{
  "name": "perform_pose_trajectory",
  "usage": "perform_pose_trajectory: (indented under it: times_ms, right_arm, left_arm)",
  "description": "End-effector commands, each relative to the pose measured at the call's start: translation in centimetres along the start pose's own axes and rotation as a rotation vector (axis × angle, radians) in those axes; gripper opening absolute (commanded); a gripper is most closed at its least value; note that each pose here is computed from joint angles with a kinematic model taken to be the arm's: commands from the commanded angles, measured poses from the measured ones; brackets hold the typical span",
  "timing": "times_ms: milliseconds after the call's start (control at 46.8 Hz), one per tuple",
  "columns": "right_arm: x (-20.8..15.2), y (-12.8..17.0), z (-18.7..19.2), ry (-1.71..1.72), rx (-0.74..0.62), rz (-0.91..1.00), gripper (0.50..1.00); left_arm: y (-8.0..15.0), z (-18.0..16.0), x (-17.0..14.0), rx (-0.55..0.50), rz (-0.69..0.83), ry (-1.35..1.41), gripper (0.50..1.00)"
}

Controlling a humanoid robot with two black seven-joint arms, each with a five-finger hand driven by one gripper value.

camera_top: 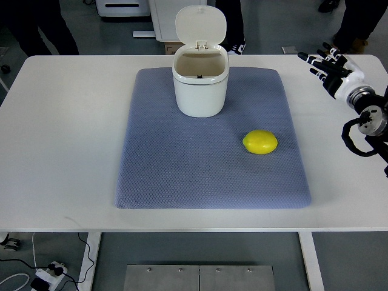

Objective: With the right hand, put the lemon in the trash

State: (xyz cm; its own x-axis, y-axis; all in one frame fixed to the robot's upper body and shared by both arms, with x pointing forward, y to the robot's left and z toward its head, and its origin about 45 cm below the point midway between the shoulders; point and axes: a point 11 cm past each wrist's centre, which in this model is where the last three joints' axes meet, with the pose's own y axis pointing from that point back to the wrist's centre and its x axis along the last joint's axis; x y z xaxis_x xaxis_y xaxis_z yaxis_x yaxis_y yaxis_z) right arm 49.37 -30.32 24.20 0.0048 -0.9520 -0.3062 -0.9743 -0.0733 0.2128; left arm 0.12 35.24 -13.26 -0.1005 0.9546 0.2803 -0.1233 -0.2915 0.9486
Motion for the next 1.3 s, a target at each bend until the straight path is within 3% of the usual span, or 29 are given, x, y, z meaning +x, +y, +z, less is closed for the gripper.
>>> perform_pose_trajectory:
  times_ms: [0,749,1283]
  right_arm:
    - [0.0,0.0,-0.1,0.0,0.001,0.0,1.0]
    - [-0.1,0.0,0.0,-0.006,0.008,-0.001,1.0]
    - [-1.1,-0.1,-1.9,-0.068,0.099,-0.066,1.0]
  left_arm:
    - [0.0,-0.3,0.0,0.003,0.001,0.001,1.0]
    - [0.0,0.2,0.1,-0.007,0.003,-0.004,1.0]
    - [0.0,0.2,0.1,-0.007,0.003,-0.004,1.0]
